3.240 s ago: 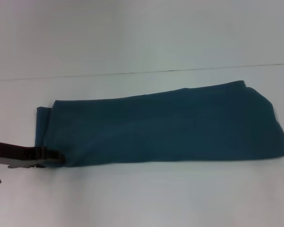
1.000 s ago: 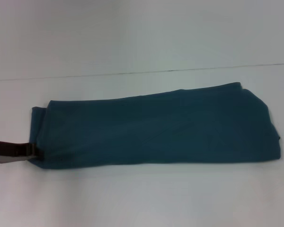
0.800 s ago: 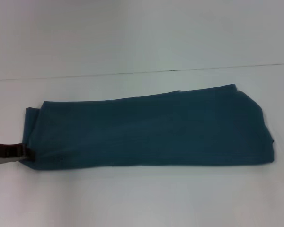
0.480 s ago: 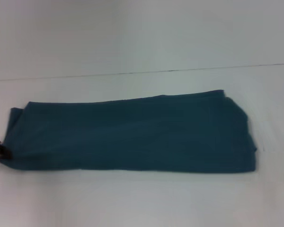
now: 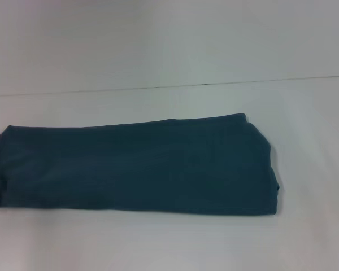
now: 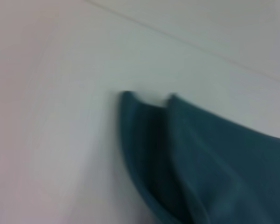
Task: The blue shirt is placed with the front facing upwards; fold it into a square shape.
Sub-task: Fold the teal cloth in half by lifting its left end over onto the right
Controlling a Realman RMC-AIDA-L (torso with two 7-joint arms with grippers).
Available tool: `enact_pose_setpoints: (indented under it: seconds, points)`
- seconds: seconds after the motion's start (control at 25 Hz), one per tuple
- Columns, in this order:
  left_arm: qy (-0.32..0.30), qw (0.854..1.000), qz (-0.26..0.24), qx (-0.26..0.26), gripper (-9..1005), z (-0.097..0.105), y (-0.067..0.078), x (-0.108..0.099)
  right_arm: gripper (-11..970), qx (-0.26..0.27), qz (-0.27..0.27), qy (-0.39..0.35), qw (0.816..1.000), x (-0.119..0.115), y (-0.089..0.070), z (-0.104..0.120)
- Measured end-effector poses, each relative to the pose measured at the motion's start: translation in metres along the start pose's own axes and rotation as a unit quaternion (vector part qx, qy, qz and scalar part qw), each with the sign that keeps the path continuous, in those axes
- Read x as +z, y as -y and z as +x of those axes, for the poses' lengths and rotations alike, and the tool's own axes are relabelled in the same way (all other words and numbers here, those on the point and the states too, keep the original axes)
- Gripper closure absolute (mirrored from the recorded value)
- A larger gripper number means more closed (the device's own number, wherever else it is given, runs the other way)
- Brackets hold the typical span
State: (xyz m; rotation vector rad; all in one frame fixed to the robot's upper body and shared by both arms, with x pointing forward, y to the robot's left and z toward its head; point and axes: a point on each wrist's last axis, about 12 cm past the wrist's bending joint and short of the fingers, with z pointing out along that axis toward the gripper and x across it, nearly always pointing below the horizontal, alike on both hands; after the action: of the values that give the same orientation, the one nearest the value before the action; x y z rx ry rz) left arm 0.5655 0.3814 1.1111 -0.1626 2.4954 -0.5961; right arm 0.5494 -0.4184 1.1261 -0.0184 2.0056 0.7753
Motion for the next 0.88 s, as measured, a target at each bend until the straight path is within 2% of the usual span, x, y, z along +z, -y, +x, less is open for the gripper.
enact_pose_setpoints:
  seconds: [0.08,0.12,0.16,0.2,0.24,0.32,0.4,0.56,0.68,0.72,0.8,0.88]
  points:
    - [0.007,0.999,0.050,0.012,949,-0.003,0.017,0.005,940,0.001,-0.001,-0.001,1.000,0.001,0.000,0.001]
    - [0.022,0.990,0.132,0.033,948,-0.008,0.046,0.010,939,0.001,-0.003,-0.002,1.000,0.002,-0.001,0.002]
    - [0.022,0.990,0.132,0.033,948,-0.008,0.046,0.010,939,0.001,-0.005,-0.003,1.000,0.002,-0.001,0.003]
    - [0.028,0.982,0.179,0.048,947,-0.012,0.065,0.014,939,0.000,-0.005,-0.003,1.000,0.002,-0.001,0.003]
    - [0.030,0.976,0.209,0.060,947,-0.014,0.078,0.016,939,-0.001,-0.007,-0.004,1.000,0.003,-0.001,0.003]
    - [0.029,0.958,0.272,0.089,945,-0.019,0.114,0.025,939,-0.002,-0.009,-0.005,1.000,0.004,-0.002,0.005]
    - [0.019,0.937,0.327,0.120,944,-0.021,0.156,0.037,938,-0.005,-0.012,-0.007,1.000,0.005,-0.002,0.007]
    - [-0.014,0.912,0.381,0.150,942,-0.016,0.219,0.064,938,-0.010,-0.021,-0.010,1.000,0.005,-0.004,0.008]
    - [-0.030,0.905,0.398,0.145,940,-0.003,0.246,0.089,937,-0.014,-0.026,-0.012,0.999,0.004,-0.005,0.009]
    - [-0.033,0.904,0.403,0.137,940,0.005,0.250,0.099,937,-0.015,-0.027,-0.012,0.999,0.004,-0.006,0.009]
    - [-0.026,0.905,0.408,0.119,939,0.018,0.255,0.114,937,-0.015,-0.030,-0.015,0.999,0.005,-0.007,0.011]
    - [-0.016,0.909,0.406,0.098,938,0.034,0.253,0.130,937,-0.017,-0.034,-0.017,0.999,0.005,-0.008,0.013]
